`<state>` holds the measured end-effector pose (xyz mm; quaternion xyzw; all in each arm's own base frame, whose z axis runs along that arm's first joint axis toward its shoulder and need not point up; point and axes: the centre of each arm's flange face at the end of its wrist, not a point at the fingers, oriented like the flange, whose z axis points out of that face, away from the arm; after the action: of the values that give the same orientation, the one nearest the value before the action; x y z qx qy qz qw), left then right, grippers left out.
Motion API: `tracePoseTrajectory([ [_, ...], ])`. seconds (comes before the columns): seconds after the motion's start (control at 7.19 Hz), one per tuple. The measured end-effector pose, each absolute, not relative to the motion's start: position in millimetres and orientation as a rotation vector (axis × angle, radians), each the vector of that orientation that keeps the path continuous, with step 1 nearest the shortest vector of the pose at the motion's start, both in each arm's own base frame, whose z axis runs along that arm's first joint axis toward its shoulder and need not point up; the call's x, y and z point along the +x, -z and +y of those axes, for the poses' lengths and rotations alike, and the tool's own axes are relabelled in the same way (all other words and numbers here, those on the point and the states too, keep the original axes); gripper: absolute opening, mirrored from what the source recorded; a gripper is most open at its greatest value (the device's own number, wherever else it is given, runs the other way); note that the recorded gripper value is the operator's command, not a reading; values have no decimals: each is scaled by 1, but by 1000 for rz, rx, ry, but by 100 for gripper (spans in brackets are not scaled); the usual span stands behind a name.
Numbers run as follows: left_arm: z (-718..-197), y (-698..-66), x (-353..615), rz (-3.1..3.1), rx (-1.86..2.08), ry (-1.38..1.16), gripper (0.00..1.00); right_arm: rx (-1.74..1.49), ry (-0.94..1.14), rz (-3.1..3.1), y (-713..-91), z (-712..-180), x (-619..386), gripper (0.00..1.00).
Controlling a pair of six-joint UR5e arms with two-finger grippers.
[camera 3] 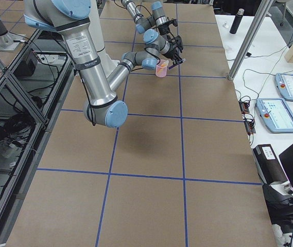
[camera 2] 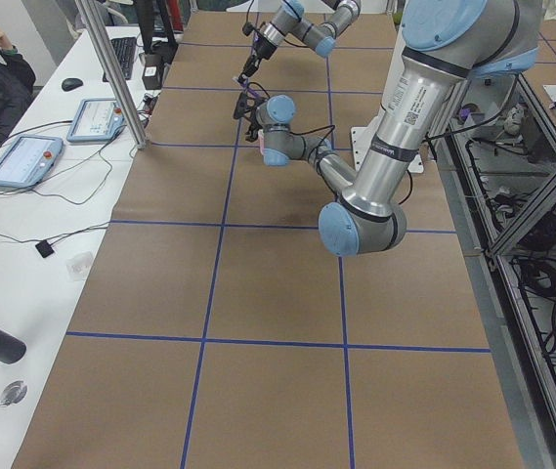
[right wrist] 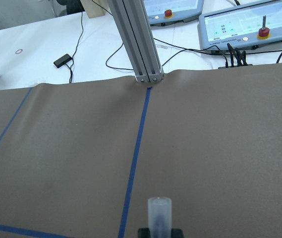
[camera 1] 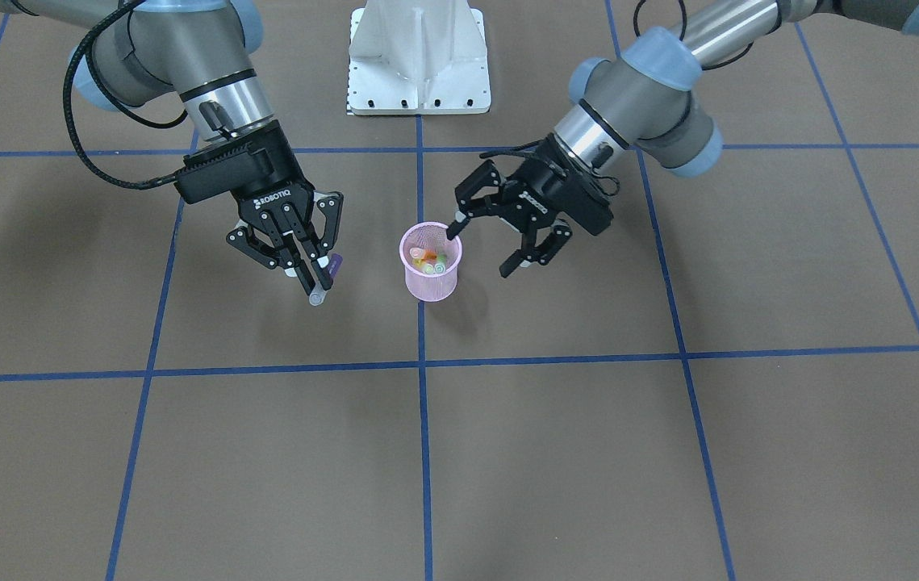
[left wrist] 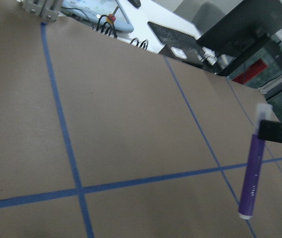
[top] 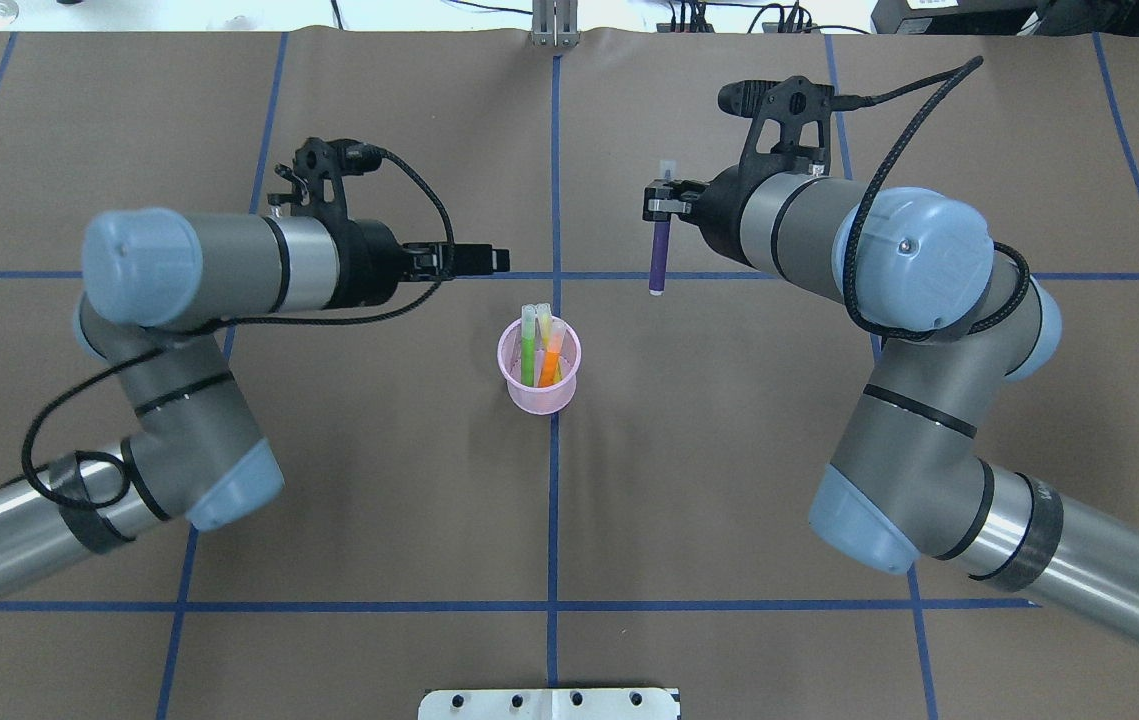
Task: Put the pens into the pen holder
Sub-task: 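Lower the purple marker into the cup with the right gripper and release it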
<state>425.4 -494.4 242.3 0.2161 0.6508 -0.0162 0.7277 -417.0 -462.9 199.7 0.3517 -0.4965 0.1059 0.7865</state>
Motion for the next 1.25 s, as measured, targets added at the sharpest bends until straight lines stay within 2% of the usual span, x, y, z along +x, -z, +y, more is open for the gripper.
tracePoseTrajectory([
  [0.14, -525, -254, 383, 1395, 371, 12, 99, 798, -242, -1077, -187, -454, -426, 0],
  [0.42, -548, -273, 343, 1362, 304, 10, 100, 880, -266, -1097, -159, -423, -458, 0],
  [0.69, -554, -290, 333, 1341, 291, 27, 100, 927, -277, -1086, -155, -394, -489, 0],
  [1.25, -556, -312, 319, 1319, 283, 56, 100, 949, -215, -1050, -160, -378, -522, 0],
])
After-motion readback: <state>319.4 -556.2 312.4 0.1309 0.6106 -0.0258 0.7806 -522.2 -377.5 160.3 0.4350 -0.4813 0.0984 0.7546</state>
